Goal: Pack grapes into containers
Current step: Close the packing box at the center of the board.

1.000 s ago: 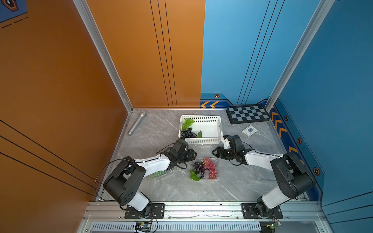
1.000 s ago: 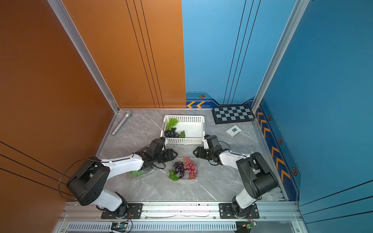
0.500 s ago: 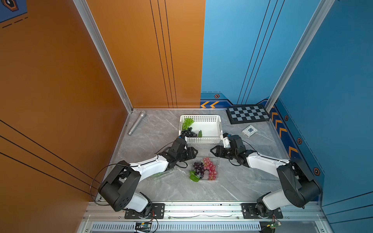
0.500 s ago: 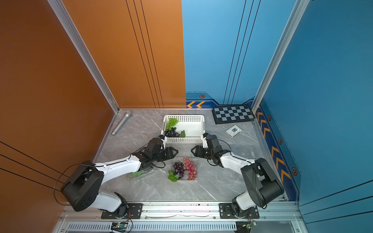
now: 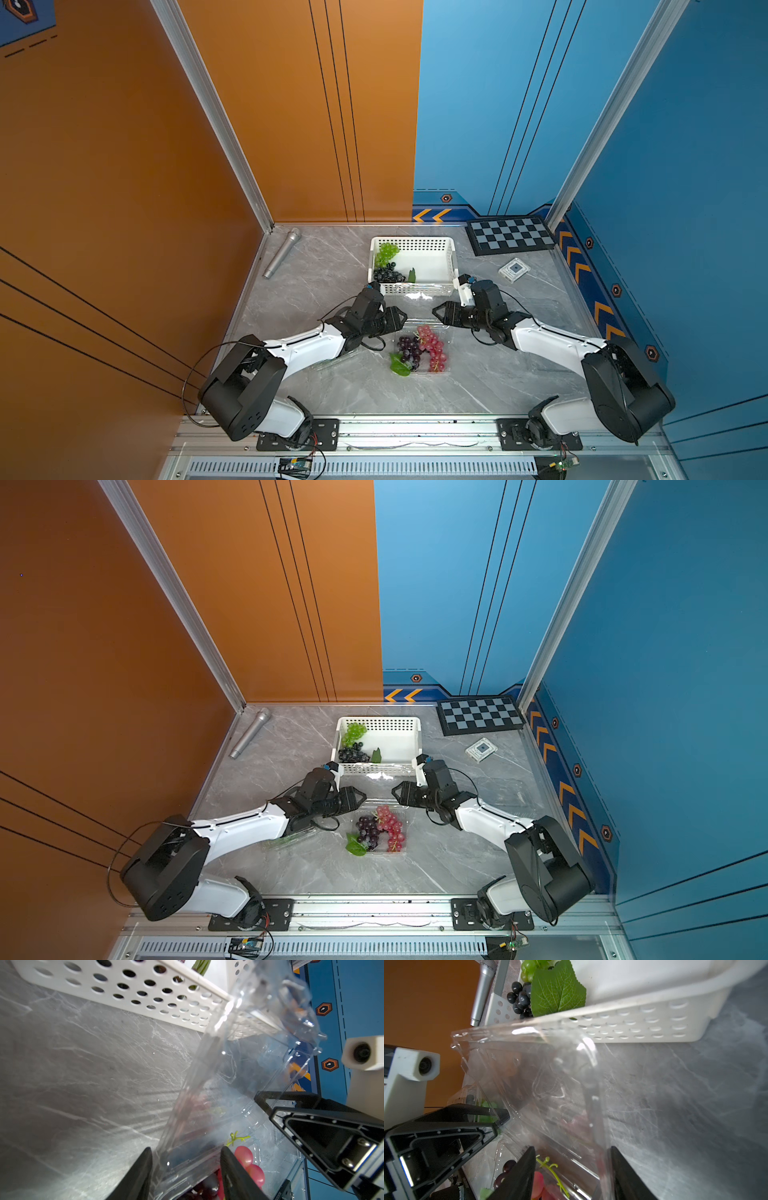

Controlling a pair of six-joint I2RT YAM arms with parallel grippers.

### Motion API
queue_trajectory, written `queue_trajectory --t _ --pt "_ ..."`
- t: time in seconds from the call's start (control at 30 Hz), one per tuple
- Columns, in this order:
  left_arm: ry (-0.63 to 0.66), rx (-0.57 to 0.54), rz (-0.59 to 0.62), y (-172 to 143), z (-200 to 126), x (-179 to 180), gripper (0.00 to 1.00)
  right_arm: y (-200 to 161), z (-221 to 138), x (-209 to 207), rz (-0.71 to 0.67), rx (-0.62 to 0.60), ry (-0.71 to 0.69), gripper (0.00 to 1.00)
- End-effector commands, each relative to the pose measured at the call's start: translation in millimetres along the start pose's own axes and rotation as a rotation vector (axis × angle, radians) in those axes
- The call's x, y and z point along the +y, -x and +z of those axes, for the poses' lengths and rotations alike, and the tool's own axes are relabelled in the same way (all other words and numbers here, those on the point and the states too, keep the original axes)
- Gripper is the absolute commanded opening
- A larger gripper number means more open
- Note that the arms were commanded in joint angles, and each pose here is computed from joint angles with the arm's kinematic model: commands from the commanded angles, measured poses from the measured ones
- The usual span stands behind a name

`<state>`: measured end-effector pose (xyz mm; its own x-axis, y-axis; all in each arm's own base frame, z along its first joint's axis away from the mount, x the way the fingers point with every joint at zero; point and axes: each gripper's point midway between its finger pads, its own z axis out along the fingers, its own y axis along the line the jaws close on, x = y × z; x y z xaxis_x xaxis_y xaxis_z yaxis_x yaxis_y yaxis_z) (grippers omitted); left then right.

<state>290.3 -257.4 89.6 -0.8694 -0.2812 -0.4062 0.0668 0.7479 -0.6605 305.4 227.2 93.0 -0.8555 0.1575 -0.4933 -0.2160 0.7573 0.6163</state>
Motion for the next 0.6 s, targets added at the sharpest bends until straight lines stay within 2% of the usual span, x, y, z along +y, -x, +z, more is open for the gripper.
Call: queue_trajectory --t 0.0,0.57 --pt "-0.031 -0.013 0.006 5.2 -3.8 -11.0 0.54 -1.9 -5.0 -4.3 -0.013 -0.001 -0.03 0.57" --pt "-0.069 -0.029 0.018 33.4 12.9 -39.0 0.53 29.7 -21.2 -15.8 -0.031 -0.071 -0.032 0.55"
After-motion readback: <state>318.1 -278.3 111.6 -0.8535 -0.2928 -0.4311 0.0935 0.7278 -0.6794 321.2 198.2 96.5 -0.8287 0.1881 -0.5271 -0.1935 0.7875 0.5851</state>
